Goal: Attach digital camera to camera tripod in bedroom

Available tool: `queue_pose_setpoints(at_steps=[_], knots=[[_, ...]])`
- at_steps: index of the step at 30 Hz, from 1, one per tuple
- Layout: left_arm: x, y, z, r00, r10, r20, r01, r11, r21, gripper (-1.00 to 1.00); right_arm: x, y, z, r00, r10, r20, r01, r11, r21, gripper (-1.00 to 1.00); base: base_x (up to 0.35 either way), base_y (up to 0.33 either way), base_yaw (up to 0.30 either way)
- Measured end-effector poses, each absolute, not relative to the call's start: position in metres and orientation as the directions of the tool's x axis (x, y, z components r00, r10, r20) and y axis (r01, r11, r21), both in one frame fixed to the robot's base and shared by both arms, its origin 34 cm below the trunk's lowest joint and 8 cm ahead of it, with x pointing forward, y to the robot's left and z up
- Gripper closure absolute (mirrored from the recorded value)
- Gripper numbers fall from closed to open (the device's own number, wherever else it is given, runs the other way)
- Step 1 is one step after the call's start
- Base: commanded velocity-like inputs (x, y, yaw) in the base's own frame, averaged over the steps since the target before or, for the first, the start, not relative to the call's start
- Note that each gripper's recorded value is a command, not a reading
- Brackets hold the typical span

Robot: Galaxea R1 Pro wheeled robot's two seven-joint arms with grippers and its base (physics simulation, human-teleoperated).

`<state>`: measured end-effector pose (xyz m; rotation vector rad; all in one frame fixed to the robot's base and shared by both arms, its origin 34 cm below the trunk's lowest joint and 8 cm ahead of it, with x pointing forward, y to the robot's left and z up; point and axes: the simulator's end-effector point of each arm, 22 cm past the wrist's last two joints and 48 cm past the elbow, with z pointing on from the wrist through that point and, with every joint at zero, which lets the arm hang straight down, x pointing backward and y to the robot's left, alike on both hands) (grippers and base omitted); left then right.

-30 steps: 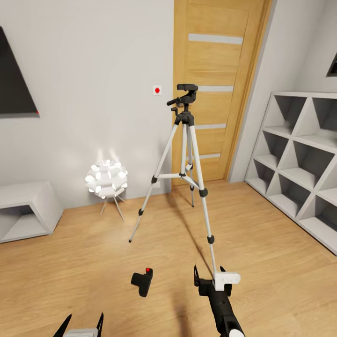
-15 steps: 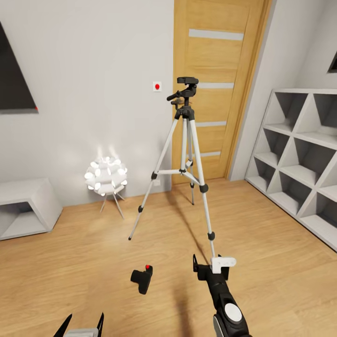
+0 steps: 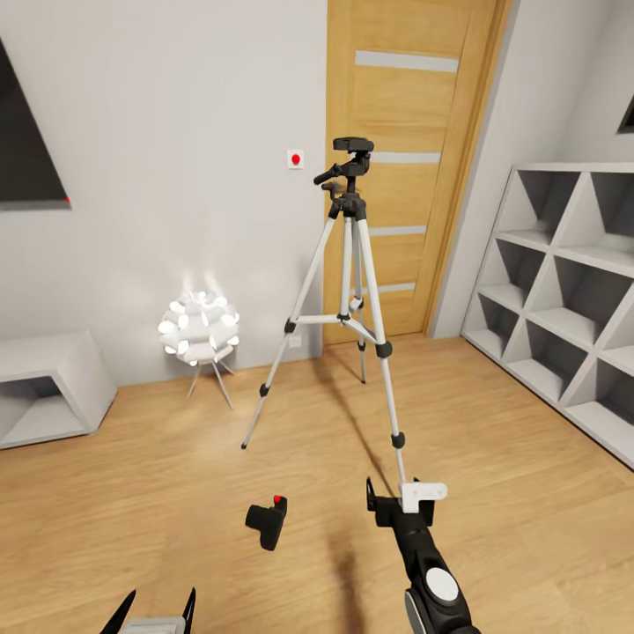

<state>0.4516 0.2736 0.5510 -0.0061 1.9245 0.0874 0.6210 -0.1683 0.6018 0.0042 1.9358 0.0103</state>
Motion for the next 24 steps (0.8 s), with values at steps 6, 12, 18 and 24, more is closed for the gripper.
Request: queue_pose_setpoints(at_steps=[6,12,18,24], knots=[[0.449,0.274,0.538,-0.348,0.038,-0.937,-0.047,0.997,0.058,-1.00,0.617,-0.174,0.584,-0.367,0.006,-0.930,0.006,1.000,0.004,-1.00,0.000,0.000,0.000],[0.447,0.274,0.526,-0.348,0.038,-0.937,-0.047,0.997,0.058,-1.00,0.609,-0.174,0.555,-0.401,0.000,-0.916,0.004,1.000,-0.001,-1.00,0.000,0.000,0.000],[0.444,0.274,0.513,-0.347,0.038,-0.937,-0.047,0.997,0.058,-1.00,0.604,-0.174,0.537,-0.411,0.000,-0.912,0.003,1.000,-0.002,-1.00,0.000,0.000,0.000],[0.441,0.274,0.500,-0.347,0.038,-0.937,-0.047,0.997,0.058,-1.00,0.605,-0.174,0.527,-0.405,-0.001,-0.914,0.003,1.000,-0.003,-1.00,0.000,0.000,0.000]])
